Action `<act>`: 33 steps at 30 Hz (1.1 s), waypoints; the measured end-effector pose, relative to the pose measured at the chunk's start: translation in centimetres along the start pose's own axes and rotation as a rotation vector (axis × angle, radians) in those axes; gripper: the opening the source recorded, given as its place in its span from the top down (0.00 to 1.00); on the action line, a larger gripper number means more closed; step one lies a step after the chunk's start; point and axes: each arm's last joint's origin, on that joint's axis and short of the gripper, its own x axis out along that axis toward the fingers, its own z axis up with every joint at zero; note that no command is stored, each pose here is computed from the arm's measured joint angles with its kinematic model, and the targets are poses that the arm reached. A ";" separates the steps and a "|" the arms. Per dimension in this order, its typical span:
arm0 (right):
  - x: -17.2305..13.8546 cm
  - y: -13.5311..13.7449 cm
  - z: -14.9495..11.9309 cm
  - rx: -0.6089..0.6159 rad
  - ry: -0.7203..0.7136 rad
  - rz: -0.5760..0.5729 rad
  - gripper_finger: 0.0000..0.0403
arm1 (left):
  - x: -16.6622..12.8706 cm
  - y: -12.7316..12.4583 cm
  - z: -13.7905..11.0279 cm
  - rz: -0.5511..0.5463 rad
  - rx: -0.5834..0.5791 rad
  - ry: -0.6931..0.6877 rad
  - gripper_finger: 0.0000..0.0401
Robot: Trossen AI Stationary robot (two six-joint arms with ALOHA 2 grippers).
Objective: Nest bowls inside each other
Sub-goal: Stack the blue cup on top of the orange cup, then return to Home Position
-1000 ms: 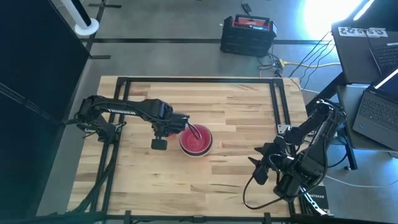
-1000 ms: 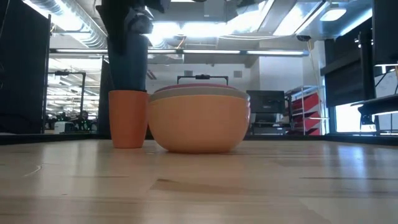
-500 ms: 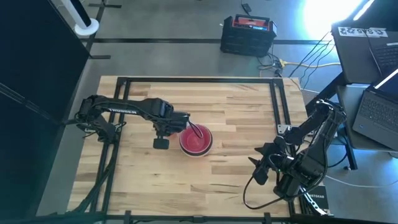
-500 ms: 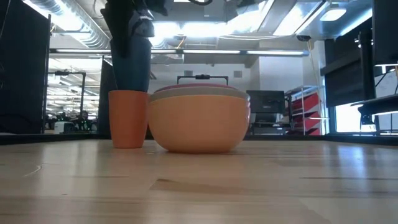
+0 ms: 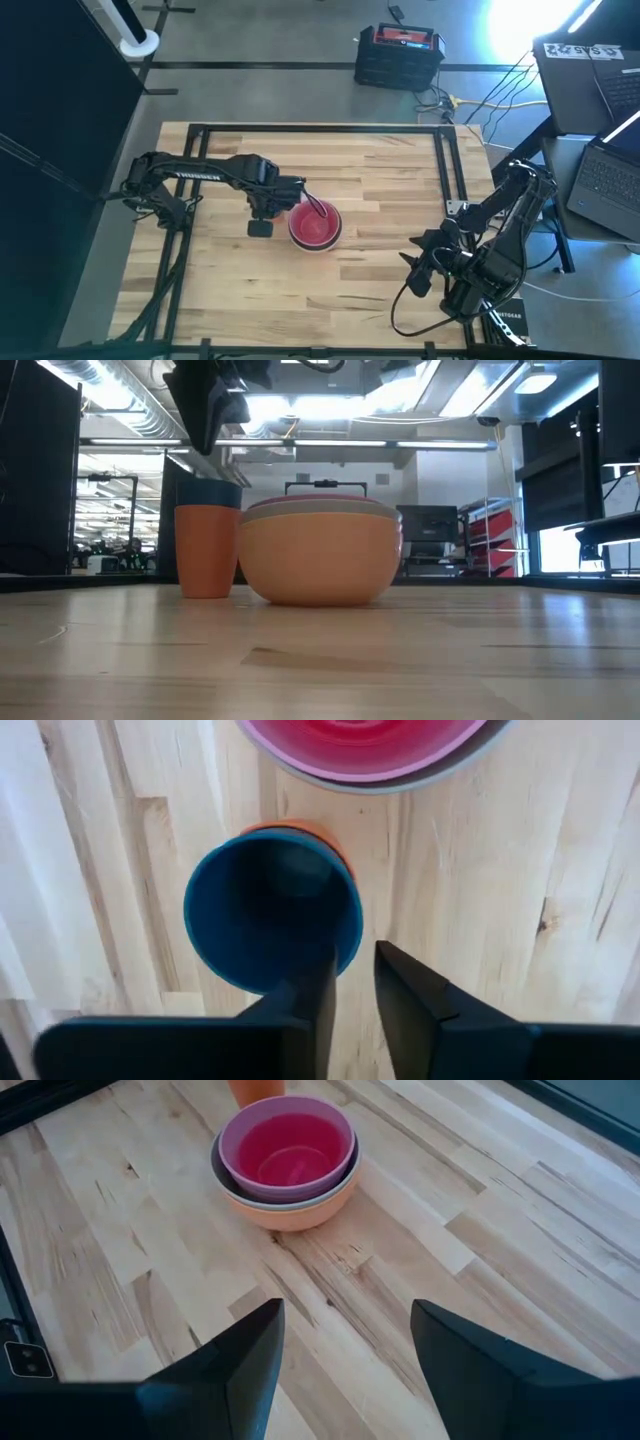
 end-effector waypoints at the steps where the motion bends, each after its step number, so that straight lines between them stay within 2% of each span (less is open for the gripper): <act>1: 0.0 0.0 0.0 0.000 0.000 0.000 0.49 | 0.0 0.1 0.0 0.000 0.000 -0.002 0.83; 6: 0.0 0.0 0.0 0.000 0.000 0.000 0.49 | 0.0 0.2 0.0 0.001 0.002 -0.002 0.80; 22: 0.0 0.1 0.0 -0.031 0.000 0.007 0.49 | -0.3 -1.2 0.1 -0.044 -0.020 -0.035 0.80; 29: 0.0 0.4 0.0 -0.085 -0.017 0.034 0.49 | -1.3 -4.4 -0.3 -0.104 -0.029 -0.077 0.80; 33: -0.4 1.2 0.5 -0.145 -0.084 0.123 0.49 | -2.8 -6.4 -0.2 -0.137 -0.023 -0.131 0.80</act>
